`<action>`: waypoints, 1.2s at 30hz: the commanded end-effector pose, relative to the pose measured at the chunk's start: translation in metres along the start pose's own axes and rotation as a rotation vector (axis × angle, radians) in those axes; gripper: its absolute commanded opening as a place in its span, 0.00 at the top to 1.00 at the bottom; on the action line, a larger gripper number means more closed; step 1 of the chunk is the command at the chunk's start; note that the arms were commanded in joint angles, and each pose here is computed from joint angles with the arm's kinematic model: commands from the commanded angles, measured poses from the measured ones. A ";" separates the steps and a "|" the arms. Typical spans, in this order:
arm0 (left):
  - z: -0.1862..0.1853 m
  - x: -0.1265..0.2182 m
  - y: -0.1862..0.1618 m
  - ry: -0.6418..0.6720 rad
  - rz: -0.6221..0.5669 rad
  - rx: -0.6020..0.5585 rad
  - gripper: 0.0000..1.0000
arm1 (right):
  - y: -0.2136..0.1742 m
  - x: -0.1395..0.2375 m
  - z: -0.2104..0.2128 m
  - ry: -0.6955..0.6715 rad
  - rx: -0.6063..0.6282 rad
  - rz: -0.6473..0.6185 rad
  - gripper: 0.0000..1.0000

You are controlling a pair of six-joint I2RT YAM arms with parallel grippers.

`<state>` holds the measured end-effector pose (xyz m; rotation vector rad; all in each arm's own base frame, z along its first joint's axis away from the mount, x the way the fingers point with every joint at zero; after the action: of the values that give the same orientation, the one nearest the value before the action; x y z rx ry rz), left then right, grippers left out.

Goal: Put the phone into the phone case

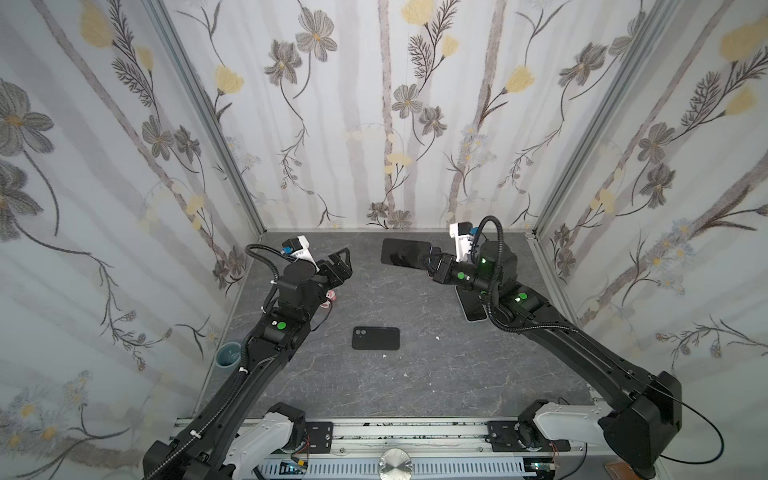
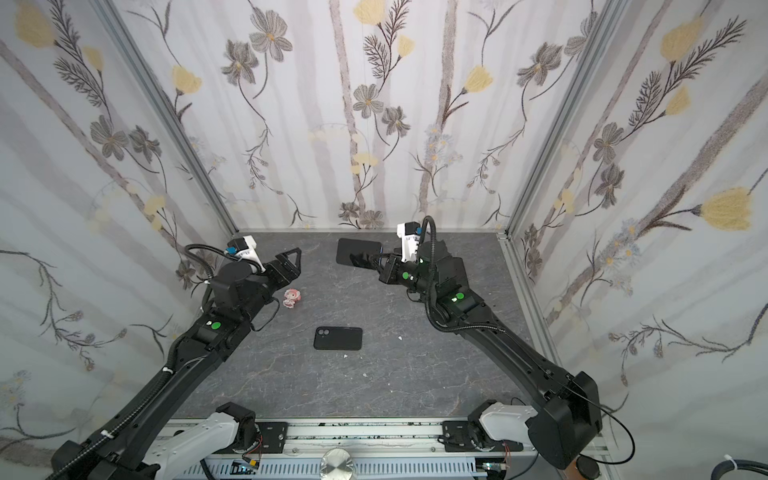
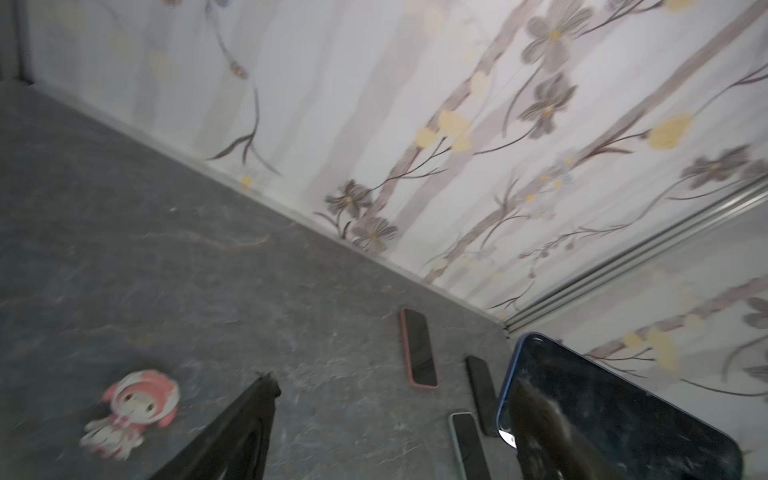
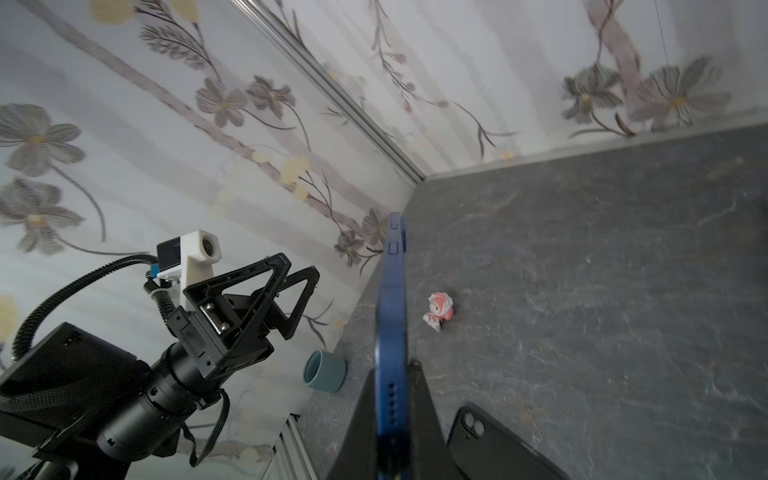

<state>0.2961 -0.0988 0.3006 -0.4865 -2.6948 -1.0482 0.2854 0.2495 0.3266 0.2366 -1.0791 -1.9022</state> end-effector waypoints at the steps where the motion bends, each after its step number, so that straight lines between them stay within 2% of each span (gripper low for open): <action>1: 0.040 -0.010 -0.033 0.156 0.143 -0.013 0.13 | -0.026 -0.017 -0.005 -0.013 -0.119 0.062 1.00; 6: 0.075 -0.020 -0.079 0.189 0.317 0.060 0.12 | -0.076 -0.048 -0.003 0.003 -0.226 0.198 1.00; 12: 0.104 -0.022 -0.113 0.234 0.436 0.077 0.11 | -0.120 -0.072 -0.009 0.014 -0.291 0.284 1.00; 18: 0.115 -0.025 -0.126 0.252 0.476 0.093 0.10 | -0.147 -0.087 -0.028 -0.018 -0.345 0.351 1.00; 28: 0.134 -0.023 -0.150 0.256 0.540 0.194 0.10 | -0.186 -0.085 -0.025 -0.008 -0.402 0.428 1.00; 36: 0.134 -0.024 -0.154 0.241 0.552 0.212 0.12 | -0.185 -0.083 -0.027 -0.027 -0.396 0.401 1.00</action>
<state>0.2466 -0.1162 0.0977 -0.9154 -2.1939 -0.6309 0.2279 0.3325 0.1351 -0.2881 -0.7016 -1.6587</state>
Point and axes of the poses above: each gripper's point midway between its finger pads, its own x axis back along the fingers, its own z axis along the line the jaws close on, y = z × x, the point moved 6 cm from there along x, back along the fingers, and after that the axes turned 10 degrees about x, right-handed, at the moved point
